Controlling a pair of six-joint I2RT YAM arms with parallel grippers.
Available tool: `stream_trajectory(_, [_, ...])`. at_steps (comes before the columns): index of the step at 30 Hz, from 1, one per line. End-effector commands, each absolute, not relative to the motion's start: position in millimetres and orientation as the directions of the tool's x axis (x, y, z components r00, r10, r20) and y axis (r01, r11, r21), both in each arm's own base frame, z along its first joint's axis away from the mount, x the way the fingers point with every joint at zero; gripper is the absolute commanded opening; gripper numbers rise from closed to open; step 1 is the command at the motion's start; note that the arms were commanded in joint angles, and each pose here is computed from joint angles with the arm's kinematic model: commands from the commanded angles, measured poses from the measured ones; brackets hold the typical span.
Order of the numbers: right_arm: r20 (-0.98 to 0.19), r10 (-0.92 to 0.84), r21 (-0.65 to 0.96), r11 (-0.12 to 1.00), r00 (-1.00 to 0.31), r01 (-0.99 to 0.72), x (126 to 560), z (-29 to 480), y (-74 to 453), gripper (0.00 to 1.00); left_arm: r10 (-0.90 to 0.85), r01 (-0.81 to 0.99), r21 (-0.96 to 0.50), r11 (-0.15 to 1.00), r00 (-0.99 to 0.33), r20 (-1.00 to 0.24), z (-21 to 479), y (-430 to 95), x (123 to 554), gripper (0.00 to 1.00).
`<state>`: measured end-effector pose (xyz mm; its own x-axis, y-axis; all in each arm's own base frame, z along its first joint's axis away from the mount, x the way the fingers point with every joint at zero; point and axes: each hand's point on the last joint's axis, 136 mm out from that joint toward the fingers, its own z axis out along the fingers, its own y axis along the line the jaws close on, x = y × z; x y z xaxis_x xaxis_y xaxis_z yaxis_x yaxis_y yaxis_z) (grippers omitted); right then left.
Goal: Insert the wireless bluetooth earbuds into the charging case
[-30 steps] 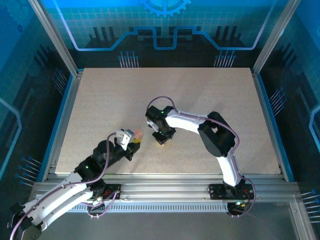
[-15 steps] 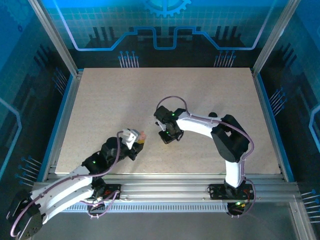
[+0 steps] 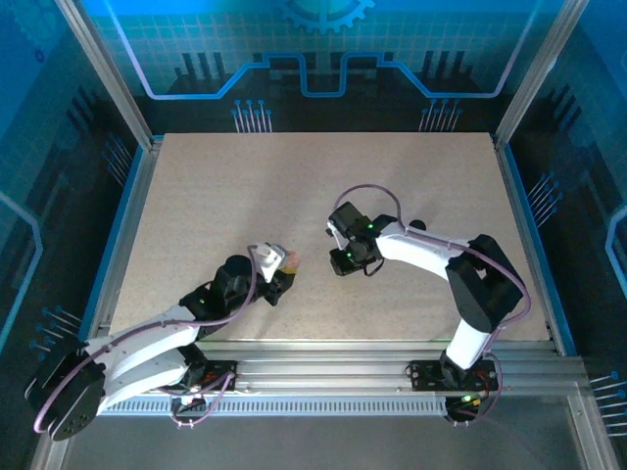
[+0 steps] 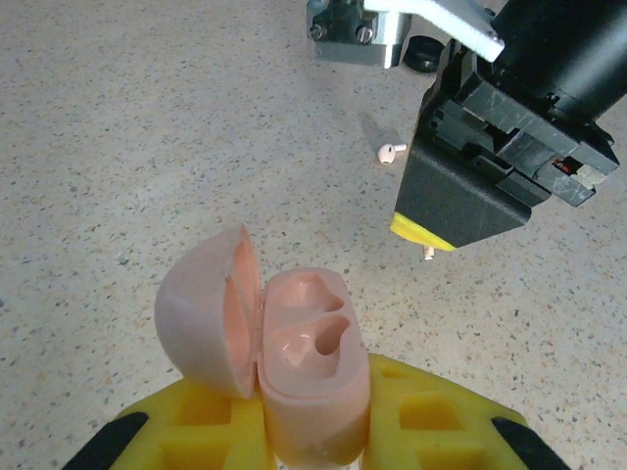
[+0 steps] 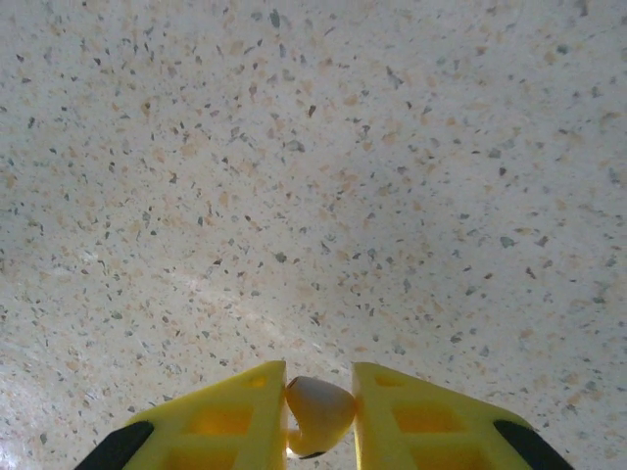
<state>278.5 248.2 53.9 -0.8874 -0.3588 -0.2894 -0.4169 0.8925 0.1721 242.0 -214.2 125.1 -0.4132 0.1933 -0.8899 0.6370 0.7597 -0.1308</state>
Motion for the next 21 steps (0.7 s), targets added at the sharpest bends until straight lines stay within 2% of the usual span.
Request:
stream_trajectory(1, [-0.332, -0.307, 0.222, 0.893, -0.892, -0.391, 282, 63, 249, 0.22, 0.154, 0.672, -0.163, 0.722, -0.387, -0.909, 145, -231, 247, 0.15])
stream_trajectory(14, [-0.429, -0.184, 0.281, 0.903, -0.884, -0.325, 288, 93, 229, 0.23, 0.156, 0.685, -0.206, 0.698, -0.427, -0.891, 129, -250, 258, 0.15])
stream_trajectory(21, [-0.496, -0.162, 0.305, 0.887, -0.853, -0.346, 288, 115, 228, 0.22, 0.162, 0.684, -0.215, 0.697, -0.442, -0.882, 123, -254, 261, 0.14])
